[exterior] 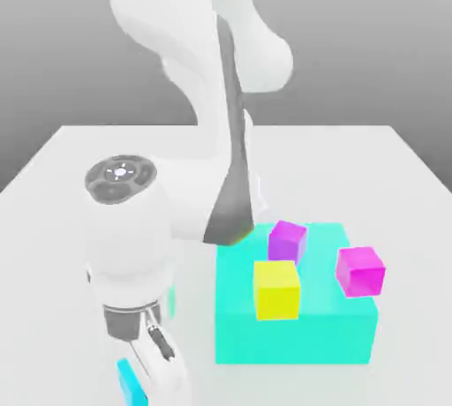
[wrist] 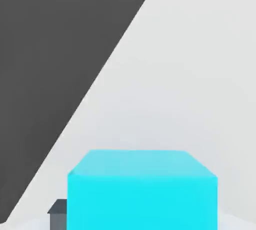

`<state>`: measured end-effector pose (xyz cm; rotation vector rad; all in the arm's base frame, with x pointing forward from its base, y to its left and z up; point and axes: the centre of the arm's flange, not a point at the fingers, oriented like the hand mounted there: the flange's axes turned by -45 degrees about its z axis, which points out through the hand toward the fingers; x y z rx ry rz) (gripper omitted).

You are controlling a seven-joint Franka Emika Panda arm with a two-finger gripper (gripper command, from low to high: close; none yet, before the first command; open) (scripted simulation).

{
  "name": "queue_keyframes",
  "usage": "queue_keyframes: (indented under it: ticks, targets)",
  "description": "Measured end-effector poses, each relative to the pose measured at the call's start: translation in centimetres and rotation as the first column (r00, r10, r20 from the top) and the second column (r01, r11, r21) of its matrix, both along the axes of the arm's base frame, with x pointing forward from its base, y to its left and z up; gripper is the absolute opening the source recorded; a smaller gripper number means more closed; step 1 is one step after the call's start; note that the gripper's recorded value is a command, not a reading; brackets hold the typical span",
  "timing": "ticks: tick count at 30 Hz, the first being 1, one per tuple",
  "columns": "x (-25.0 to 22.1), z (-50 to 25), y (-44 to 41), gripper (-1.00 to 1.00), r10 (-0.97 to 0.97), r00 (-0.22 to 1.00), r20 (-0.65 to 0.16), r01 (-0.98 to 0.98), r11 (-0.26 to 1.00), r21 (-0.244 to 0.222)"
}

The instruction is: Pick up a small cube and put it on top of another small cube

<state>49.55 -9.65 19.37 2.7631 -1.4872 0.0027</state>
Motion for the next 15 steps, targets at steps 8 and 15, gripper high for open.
queue_keyframes:
  ticks: [8, 15]
  targets:
    - [-3.8, 6.6, 7.6, -1.00, 0.402, 0.915, -0.045, -0.404, 0.913, -0.055]
    - [-8.9, 11.2, 12.7, -1.00, 0.691, 0.720, -0.066, -0.694, 0.718, -0.051]
